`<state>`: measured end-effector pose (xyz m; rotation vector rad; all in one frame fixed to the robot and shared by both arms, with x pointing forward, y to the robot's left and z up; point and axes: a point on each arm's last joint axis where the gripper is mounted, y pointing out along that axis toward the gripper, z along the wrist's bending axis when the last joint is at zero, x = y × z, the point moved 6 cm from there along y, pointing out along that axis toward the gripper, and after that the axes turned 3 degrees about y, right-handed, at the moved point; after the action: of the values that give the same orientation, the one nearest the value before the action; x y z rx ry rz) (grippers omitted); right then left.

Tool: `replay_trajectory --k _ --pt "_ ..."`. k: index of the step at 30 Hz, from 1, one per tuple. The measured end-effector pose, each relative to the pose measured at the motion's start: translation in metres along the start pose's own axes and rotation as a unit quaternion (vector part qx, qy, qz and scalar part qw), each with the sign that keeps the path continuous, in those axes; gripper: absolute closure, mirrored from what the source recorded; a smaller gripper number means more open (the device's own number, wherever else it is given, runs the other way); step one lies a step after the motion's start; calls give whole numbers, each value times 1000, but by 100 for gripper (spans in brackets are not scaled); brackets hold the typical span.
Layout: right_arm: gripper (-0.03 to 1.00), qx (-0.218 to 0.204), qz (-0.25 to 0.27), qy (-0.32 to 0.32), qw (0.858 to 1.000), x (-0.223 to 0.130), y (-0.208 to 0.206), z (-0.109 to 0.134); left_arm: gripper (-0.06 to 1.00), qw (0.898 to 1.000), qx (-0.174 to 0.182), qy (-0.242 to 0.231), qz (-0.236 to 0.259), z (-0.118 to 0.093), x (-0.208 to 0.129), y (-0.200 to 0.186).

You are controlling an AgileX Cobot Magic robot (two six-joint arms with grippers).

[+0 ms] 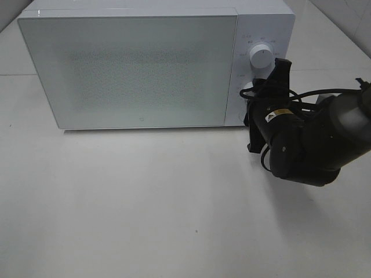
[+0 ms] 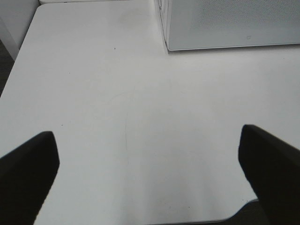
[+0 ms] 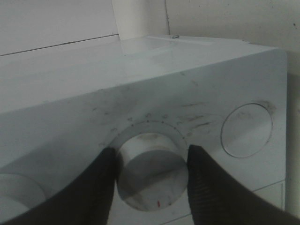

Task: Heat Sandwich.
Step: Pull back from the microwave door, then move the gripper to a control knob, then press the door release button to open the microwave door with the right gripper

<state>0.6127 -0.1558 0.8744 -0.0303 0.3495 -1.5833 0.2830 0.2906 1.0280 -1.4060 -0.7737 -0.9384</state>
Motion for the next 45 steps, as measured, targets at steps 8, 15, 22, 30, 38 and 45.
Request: replay_trajectory --k 8,15,22,30,38,45 --pt "53 0 0 -9 1000 0 0 0 -4 1000 0 0 0 0 0 0" --pt "53 0 0 -10 1000 0 0 0 -4 1000 0 0 0 0 0 0" --pt "50 3 2 -24 1000 0 0 1 -4 1000 0 0 0 0 0 0" --pt "30 8 7 -45 999 -2 -1 1 -4 1000 0 0 0 0 0 0" --pt "27 11 9 -60 998 -3 -2 2 -4 1000 0 0 0 0 0 0" --pt "26 17 31 -75 997 -6 -7 6 -4 1000 0 0 0 0 0 0"
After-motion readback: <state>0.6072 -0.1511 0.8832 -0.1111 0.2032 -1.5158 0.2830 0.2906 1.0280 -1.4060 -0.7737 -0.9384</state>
